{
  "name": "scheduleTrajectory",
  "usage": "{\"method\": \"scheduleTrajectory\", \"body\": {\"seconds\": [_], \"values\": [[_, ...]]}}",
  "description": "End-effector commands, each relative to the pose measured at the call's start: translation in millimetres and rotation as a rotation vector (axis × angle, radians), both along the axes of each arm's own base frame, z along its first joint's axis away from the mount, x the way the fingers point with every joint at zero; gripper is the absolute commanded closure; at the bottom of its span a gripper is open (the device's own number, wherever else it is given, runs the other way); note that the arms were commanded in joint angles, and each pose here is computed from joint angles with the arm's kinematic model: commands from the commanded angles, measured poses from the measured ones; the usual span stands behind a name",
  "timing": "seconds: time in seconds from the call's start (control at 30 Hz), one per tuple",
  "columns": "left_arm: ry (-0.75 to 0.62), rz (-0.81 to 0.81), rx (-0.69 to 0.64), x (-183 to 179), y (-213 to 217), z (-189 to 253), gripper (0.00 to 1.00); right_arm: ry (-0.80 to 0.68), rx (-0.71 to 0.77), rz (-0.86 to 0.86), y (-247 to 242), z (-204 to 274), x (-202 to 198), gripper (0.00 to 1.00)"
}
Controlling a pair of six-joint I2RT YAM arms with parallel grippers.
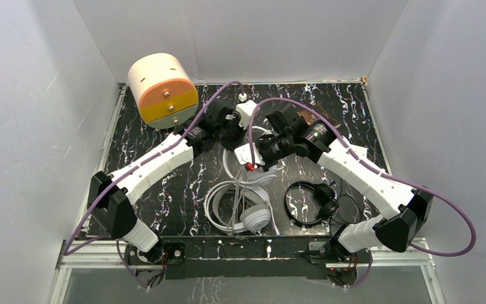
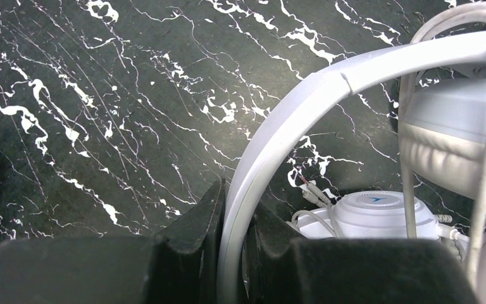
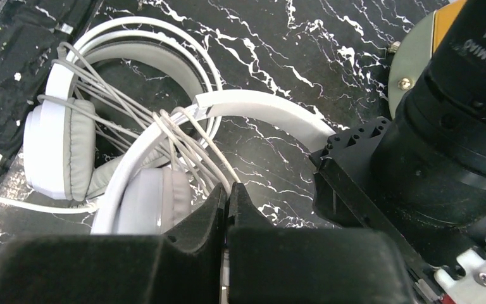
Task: Wrap the headphones
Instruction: Wrap the headphones cable around the headphones.
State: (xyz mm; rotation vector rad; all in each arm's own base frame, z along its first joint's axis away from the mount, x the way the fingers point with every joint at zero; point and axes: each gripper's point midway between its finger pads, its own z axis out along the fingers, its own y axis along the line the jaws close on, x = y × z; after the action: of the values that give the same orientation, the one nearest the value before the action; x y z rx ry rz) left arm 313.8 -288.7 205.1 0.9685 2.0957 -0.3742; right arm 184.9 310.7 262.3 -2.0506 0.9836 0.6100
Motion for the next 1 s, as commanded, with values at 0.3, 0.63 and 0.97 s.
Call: {"method": "scheduleTrajectory", "body": {"seconds": [0.3, 0.63, 0.97], "values": [[-0.023, -0.110, -0.070, -26.2, -4.4, 15.1, 1.00, -0.050, 0.071, -0.003, -6.2, -2.1, -5.7, 0.86], [0.072, -0.070, -0.011, -29.1, 4.8, -5.7, 1.00, 0.007, 0.101, -0.090, -13.6, 16.2, -10.7, 0.57], [0.122, 0.021, -0.028, -15.1, 18.9, -15.4, 1.00, 0.040, 0.241, -0.149, -10.7, 74.0, -15.9, 0.40]]}}
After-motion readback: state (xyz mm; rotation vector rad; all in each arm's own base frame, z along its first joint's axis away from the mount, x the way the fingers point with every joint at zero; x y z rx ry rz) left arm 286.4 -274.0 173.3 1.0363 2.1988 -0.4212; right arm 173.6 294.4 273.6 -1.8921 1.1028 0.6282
